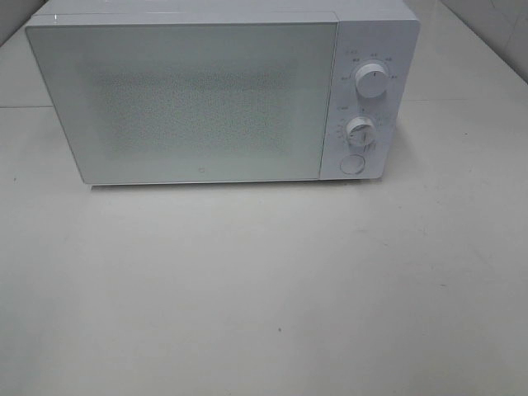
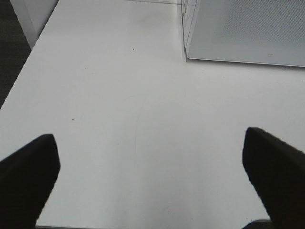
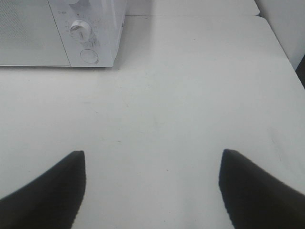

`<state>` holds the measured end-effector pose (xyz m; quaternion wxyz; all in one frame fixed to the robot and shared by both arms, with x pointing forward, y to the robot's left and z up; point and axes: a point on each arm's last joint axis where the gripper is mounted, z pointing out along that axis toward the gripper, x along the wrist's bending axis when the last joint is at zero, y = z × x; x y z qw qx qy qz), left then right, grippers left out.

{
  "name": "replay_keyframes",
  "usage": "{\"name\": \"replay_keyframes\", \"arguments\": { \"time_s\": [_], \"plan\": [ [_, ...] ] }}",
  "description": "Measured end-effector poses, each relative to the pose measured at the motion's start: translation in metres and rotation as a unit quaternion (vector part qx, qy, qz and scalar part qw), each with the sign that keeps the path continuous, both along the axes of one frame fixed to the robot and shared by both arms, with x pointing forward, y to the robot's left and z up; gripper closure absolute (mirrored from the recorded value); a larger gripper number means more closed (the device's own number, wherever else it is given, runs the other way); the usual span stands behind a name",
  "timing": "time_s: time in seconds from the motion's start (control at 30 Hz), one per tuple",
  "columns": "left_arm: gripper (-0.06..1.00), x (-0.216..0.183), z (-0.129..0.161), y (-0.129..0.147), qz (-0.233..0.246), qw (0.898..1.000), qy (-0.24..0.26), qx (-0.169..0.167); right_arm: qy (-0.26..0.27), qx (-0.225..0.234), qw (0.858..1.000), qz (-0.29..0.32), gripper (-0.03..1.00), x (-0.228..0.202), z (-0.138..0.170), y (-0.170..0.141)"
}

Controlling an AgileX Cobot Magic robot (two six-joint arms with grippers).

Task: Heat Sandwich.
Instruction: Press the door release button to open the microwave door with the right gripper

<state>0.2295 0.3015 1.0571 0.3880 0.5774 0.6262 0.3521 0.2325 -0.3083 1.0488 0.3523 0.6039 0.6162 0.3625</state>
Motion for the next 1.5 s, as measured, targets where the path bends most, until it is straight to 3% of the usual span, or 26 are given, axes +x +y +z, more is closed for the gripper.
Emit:
{"name": "replay_keyframes", "arguments": {
  "time_s": [0.73, 1.0, 1.5],
  "plan": [
    [-0.05, 0.000, 0.000, 0.000, 0.000, 1.000, 0.000, 0.000, -0.001, 0.001, 1.000, 0.001, 0.22, 0.000, 0.000, 0.000],
    [-0.05, 0.000, 0.000, 0.000, 0.000, 1.000, 0.000, 0.000, -0.087, 0.018, 0.996, 0.013, 0.22, 0.002, 0.024, 0.003],
    [-0.05, 0.000, 0.000, 0.000, 0.000, 1.000, 0.000, 0.000, -0.067, 0.013, 0.997, 0.022, 0.22, 0.060, 0.038, 0.012]
  ]
}}
